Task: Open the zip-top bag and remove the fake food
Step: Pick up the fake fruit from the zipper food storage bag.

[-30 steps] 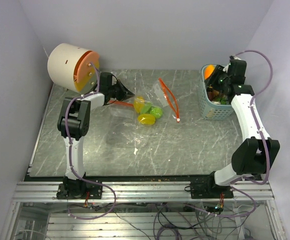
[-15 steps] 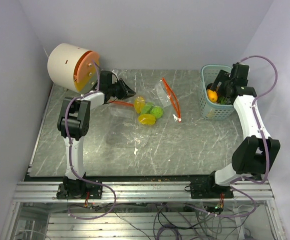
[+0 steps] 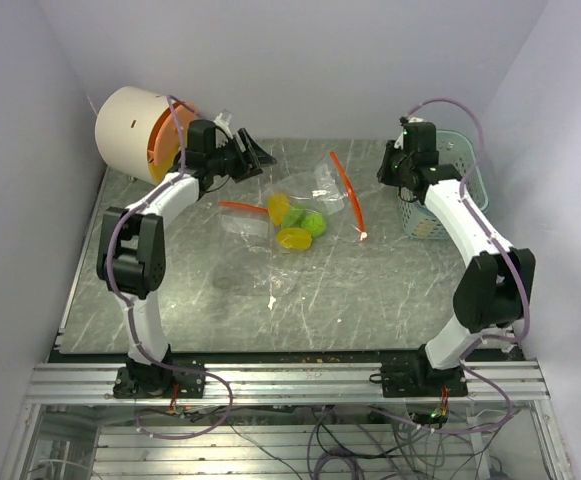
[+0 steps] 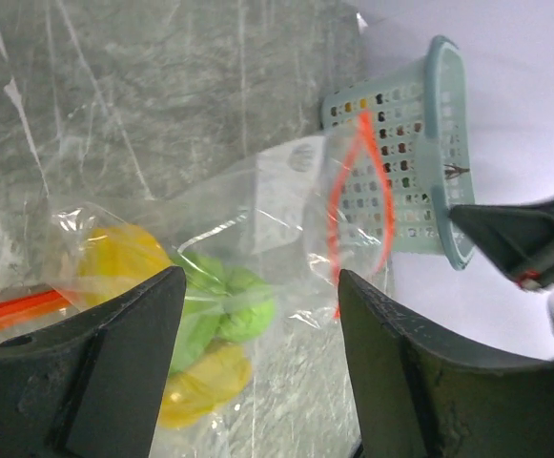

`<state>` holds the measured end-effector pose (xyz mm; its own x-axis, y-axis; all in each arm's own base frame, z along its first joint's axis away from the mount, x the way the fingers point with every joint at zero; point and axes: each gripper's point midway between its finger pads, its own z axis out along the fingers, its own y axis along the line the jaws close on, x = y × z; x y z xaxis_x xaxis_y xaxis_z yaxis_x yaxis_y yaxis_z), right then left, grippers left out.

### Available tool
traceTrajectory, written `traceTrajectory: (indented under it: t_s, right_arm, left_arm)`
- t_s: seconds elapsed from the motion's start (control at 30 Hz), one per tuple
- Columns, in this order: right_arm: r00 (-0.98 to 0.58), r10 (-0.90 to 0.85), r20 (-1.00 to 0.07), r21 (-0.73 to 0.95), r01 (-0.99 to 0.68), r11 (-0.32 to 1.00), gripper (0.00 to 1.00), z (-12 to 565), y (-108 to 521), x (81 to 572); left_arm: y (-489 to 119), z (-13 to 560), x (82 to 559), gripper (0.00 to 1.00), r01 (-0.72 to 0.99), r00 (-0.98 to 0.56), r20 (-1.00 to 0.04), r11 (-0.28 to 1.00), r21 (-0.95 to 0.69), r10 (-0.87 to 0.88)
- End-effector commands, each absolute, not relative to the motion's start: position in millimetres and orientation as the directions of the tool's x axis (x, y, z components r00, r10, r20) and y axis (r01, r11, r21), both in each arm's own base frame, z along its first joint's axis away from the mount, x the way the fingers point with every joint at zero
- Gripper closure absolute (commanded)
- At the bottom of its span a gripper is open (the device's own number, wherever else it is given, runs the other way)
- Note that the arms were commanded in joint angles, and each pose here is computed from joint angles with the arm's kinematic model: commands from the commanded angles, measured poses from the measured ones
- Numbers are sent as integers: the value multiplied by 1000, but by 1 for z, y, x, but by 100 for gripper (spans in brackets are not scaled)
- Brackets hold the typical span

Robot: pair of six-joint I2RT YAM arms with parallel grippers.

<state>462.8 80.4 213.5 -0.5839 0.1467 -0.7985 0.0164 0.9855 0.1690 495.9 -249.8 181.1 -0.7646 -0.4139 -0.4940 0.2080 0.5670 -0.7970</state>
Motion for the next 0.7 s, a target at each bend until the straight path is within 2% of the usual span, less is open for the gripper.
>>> traceTrajectory:
  t_s: [0.0, 0.3, 0.57, 0.67]
  right_arm:
    - [-633, 178, -754, 281, -65, 958, 88, 182, 112, 475]
    - [-709, 146, -690, 435, -244, 867, 89, 134, 164, 488]
    - [-760, 110, -640, 552, -356, 755, 85, 115, 196, 470]
    - [-760, 97, -642, 536, -355, 766, 84, 114, 193, 463]
  left_arm:
    - [-241, 197, 474, 25, 256, -750, -559, 625, -738, -353]
    - [-238, 130, 432, 27, 196, -818, -517, 722, -663, -253]
    - [-263, 83, 407, 28, 187, -880, -449, 755, -628, -155]
    - [-262, 74, 403, 31, 176, -891, -432, 772, -610, -139]
